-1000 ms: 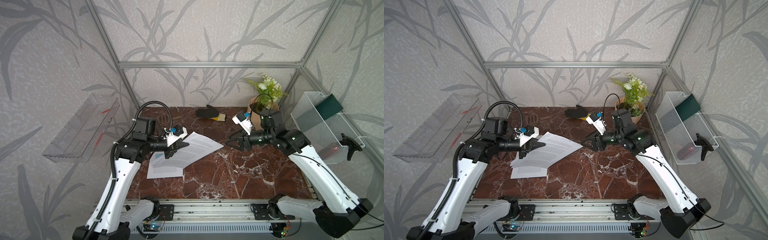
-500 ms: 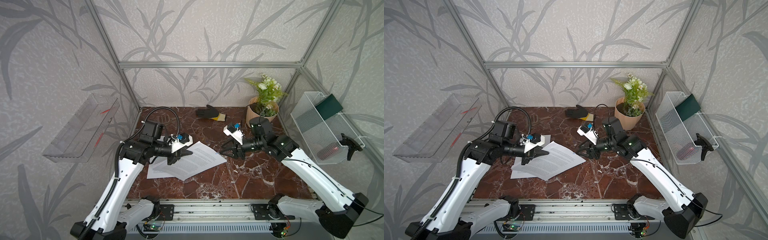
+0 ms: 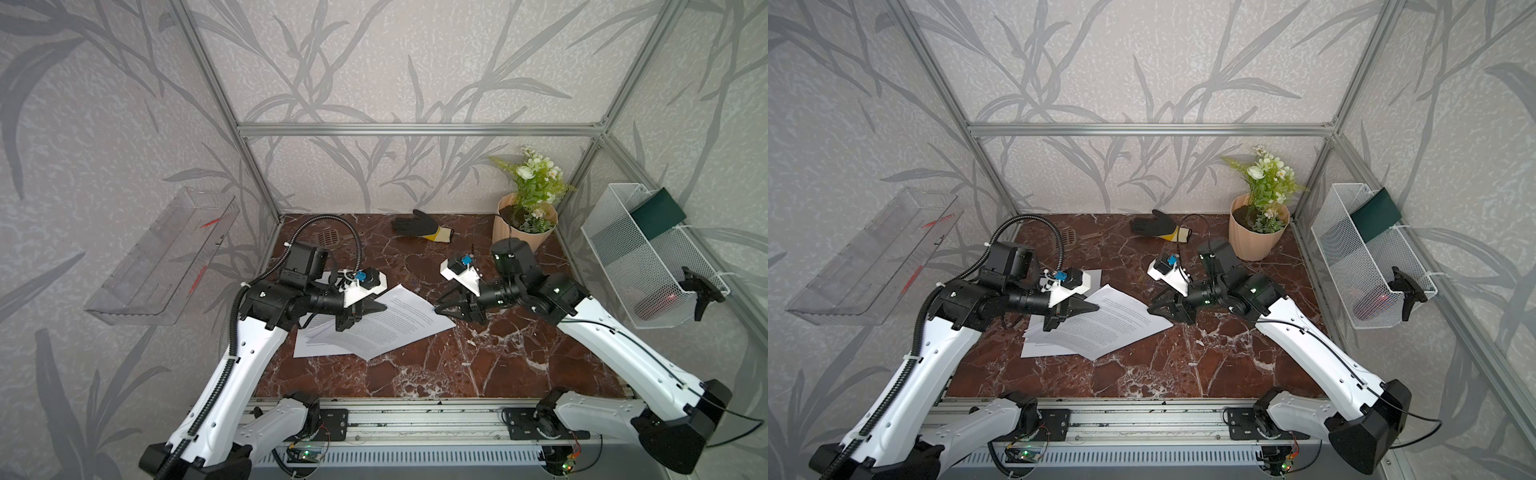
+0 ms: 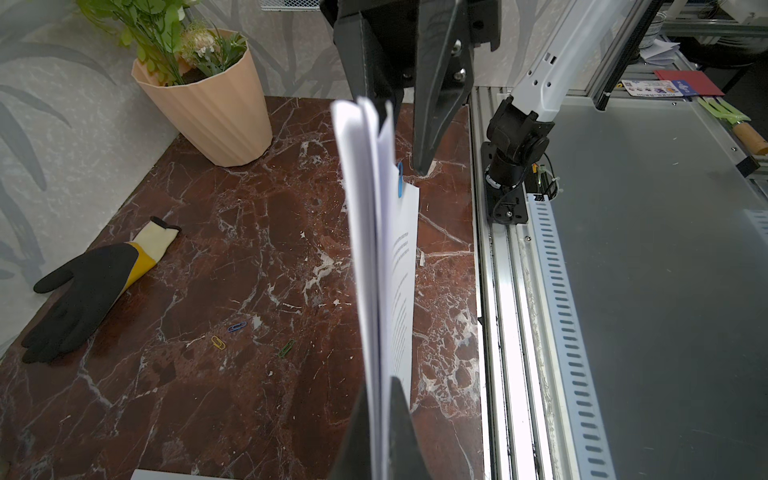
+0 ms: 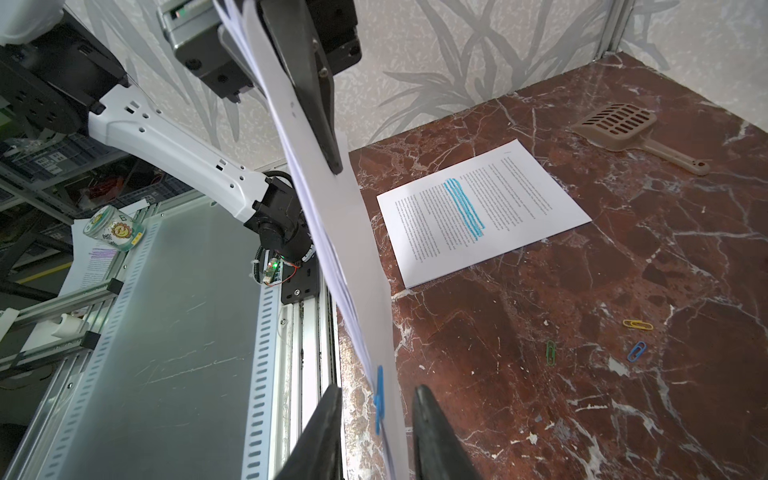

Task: Unclip the paperclips from the documents
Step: Remove the paper clip from the document.

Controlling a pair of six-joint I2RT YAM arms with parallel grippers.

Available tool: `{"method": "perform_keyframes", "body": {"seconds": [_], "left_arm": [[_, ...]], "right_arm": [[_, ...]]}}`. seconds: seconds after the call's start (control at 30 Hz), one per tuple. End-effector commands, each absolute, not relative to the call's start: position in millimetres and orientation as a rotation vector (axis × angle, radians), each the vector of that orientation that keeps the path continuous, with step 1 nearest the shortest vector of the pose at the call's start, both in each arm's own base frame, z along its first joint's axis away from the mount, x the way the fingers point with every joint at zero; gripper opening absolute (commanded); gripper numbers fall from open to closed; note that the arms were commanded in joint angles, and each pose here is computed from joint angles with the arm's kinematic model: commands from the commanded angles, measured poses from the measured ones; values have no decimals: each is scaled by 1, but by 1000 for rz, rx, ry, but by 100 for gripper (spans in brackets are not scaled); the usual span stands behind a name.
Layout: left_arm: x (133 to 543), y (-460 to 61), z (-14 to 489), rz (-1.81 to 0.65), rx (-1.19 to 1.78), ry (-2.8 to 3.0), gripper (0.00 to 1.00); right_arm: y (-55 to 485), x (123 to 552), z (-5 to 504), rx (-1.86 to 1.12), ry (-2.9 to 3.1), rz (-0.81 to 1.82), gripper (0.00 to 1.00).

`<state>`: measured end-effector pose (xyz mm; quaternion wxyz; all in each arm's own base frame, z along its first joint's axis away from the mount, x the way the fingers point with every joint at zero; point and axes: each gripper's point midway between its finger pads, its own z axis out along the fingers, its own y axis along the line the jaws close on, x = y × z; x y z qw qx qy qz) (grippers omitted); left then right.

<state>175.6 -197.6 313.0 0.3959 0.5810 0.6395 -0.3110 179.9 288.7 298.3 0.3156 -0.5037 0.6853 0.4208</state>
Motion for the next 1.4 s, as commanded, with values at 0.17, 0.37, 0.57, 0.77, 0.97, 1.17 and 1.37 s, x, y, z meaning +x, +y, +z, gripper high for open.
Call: {"method": "perform_keyframes", "body": {"seconds": [0.17,0.37,0.57,0.77,0.97,1.17,1.37], "left_arm": [[168,-198,316,-792,1495,1581,0],[166,-198,314,-793,1494,1590,0],[165,-197,314,-789,1495,1593,0],[165,-196,312,-789,1495,1598,0],[166,-196,313,-782,1494,1598,0],[166,-196,314,-782,1492,1601,0],[167,-196,313,-778,1493,1604,0]], "right_arm": [[293,177,292,-1358,1775,1106,13],[290,175,294,-1351,1771,1089,6],[286,173,294,-1342,1784,1075,13],[282,172,296,-1340,1780,1048,15],[284,173,293,-1335,1822,1068,5],[288,174,295,-1340,1823,1094,2],[288,174,293,-1343,1825,1093,0]]}}
